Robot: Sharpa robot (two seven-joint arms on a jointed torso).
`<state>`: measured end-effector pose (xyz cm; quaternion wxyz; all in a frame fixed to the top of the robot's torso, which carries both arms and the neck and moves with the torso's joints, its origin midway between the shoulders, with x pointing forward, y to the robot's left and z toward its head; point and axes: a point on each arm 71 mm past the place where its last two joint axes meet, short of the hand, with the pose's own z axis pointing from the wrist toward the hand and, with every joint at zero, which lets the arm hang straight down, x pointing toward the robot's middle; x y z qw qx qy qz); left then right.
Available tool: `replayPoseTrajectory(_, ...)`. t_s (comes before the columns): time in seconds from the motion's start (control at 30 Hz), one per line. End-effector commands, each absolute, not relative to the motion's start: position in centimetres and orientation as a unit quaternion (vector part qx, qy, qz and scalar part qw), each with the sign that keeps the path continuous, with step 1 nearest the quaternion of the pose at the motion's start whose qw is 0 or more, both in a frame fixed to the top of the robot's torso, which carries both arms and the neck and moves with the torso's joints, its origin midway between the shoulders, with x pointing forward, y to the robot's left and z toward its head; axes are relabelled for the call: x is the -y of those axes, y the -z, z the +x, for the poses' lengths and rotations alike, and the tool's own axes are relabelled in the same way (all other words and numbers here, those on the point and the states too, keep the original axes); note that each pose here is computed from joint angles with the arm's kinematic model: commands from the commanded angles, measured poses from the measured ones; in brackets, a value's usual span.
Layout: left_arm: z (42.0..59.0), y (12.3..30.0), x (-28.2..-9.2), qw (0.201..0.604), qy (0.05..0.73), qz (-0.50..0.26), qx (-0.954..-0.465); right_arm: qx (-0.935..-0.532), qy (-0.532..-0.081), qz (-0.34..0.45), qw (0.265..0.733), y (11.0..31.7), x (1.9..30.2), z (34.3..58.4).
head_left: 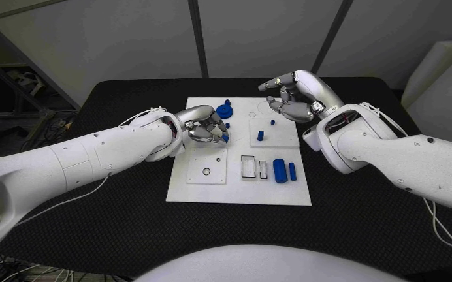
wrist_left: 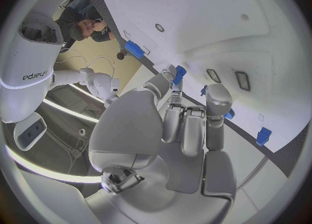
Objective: Assemble the parts on the task board
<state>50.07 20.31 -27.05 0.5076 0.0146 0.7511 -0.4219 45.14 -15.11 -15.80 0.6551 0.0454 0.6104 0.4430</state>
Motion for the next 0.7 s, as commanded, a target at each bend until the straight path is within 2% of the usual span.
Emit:
replayPoseTrajectory(0.03, 50.17, 27.16, -20.32, 0.505, 0.409, 0.015, -0.76, -0.611, -0.443, 0.043, 0.654, 15.73, 15.02, 45.16)
replayPoseTrajectory(0.7, 50.32, 27.02, -20.58, 0.522, 0.4, 0.013, -0.753, -0.615, -0.441, 0.042, 0.652, 15.82, 15.02, 45.23)
